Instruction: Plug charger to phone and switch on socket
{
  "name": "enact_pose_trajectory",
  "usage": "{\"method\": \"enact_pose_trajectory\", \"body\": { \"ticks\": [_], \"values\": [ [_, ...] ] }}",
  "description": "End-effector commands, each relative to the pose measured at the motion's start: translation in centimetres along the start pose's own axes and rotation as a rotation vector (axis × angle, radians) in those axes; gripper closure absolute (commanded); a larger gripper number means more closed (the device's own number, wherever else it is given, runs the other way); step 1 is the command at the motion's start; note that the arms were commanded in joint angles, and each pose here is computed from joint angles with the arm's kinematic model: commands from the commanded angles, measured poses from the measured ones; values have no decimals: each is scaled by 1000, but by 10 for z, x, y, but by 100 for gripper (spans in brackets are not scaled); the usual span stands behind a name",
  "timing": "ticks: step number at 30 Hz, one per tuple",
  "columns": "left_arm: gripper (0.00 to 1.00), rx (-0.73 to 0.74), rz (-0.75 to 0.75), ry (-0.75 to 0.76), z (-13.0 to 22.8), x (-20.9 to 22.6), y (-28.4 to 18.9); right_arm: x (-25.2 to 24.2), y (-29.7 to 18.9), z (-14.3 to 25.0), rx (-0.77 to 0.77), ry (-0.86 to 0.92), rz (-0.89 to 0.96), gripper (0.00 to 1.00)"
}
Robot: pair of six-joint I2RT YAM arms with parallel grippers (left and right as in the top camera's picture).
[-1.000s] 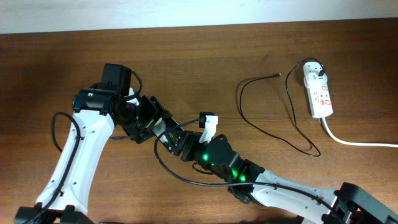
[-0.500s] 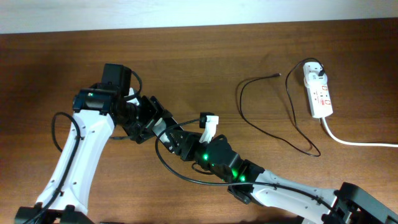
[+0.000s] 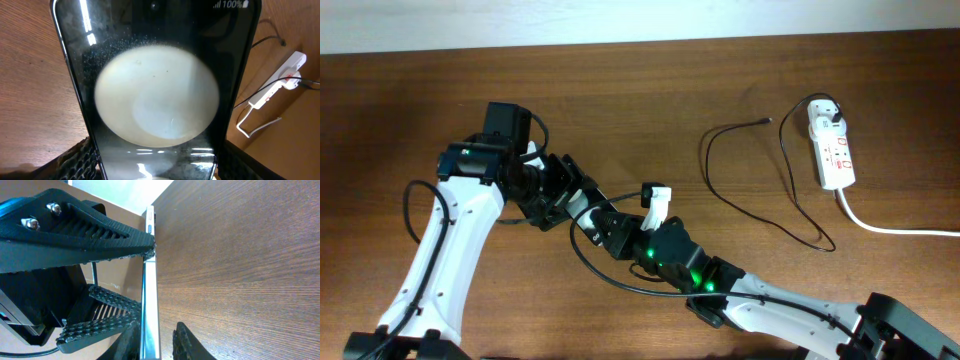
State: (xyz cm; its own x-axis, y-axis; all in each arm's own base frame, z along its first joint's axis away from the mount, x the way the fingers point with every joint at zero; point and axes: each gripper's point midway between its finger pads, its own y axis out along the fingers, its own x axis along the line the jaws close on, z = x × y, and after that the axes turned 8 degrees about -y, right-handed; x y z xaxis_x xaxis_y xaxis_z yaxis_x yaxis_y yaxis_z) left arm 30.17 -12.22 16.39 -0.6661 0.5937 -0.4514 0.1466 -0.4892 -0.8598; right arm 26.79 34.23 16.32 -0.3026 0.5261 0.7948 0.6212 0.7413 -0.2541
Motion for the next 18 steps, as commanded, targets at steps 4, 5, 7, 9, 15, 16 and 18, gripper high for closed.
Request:
{"method": "enact_pose_trajectory", "body": {
  "ticks": [4,5,7,9,15,16,18],
  "values": [
    [21,9,16,-5,2,-4,-2,5,2,0,-1,-11,-10,84],
    [18,9,16,-5,2,-4,-2,5,2,0,-1,-11,-10,87],
    [18,7,15,-5,2,-3,-2,5,2,1,0,-11,-11,89],
    [10,9,13,-6,2,-3,-2,5,2,1,2,-11,-11,92],
    [1,-47,68,11,-14,6,-31,11,0,0,10,-10,-34,96],
    [0,-74,85,31,-17,10,-43,14,-1,-1,10,-9,-42,96],
    [0,-142,120,45,-17,20,-72,21,-3,-2,20,13,-74,96]
  ]
}}
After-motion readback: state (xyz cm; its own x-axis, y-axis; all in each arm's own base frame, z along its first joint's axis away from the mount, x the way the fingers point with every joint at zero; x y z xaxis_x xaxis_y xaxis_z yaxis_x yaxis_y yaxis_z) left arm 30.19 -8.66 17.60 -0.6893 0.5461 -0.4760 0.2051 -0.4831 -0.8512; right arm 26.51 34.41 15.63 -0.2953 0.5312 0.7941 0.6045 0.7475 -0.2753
